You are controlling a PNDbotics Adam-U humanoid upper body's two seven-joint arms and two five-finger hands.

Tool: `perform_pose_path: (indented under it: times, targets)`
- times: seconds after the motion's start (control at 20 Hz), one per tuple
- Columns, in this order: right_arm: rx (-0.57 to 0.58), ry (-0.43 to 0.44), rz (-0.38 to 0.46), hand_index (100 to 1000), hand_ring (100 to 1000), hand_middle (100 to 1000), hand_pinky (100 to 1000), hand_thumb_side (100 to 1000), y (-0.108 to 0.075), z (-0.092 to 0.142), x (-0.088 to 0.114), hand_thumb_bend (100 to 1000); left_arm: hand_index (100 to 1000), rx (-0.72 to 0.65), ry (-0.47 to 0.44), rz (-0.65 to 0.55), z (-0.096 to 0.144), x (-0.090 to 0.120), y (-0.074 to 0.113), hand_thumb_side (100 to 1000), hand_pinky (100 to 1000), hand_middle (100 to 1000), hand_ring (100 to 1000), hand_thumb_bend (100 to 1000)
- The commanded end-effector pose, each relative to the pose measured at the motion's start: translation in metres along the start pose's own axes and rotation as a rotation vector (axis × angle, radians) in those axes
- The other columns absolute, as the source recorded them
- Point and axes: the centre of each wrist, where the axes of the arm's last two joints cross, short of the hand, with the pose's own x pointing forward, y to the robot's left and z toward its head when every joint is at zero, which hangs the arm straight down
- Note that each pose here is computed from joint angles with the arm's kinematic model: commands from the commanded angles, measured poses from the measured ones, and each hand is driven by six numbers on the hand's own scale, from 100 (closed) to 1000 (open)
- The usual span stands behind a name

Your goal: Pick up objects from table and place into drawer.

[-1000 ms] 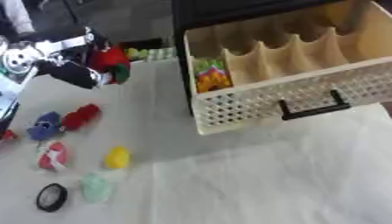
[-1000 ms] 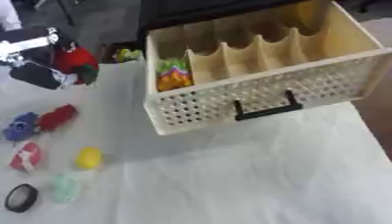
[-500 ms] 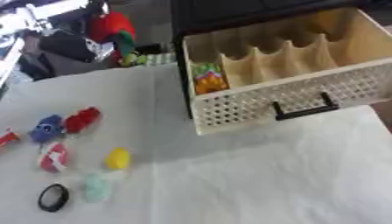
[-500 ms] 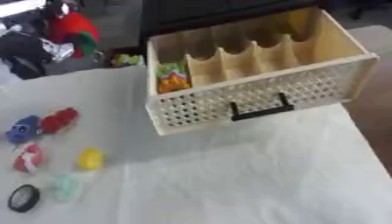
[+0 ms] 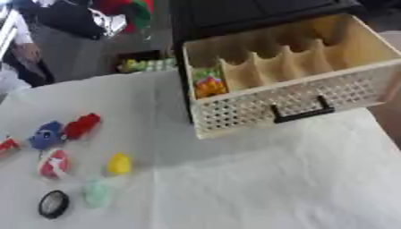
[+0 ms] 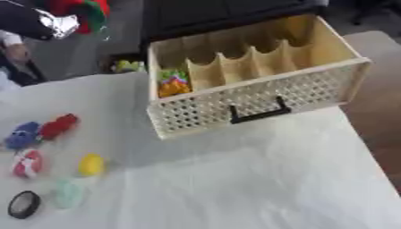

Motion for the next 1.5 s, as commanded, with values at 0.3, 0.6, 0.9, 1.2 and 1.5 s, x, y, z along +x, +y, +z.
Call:
perform_pose_path:
  times: [0.3,0.6,0.9,1.2,1.5]
  targets:
    - [0.007,-0.016,-0.019,479,318,306,514,857,0.002,-0.007,0.007,100,548,0.046,-0.078,0.031,-0.016,0.026,0.004,299,100,429,308,100]
    - [0.007,-0.016,-0.029,478,319,307,513,857,0.004,-0.008,0.008,100,549,0.051,-0.097,0.086,-0.028,0.028,-0.009,297,100,428,307,100]
    - [0.010,-0.007,-0.043,477,318,306,513,859,0.006,-0.008,0.008,100,561,0.038,-0.107,0.122,-0.040,0.024,-0.023,292,100,435,316,100]
    - [0.005,0.003,-0.048,476,318,305,514,856,0.007,-0.007,0.007,100,583,0.019,-0.125,0.164,-0.048,0.018,-0.034,283,100,458,340,100]
    - [0.001,0.009,-0.050,476,317,305,515,857,0.007,-0.007,0.006,100,629,-0.004,-0.150,0.189,-0.055,0.016,-0.043,308,127,477,366,100]
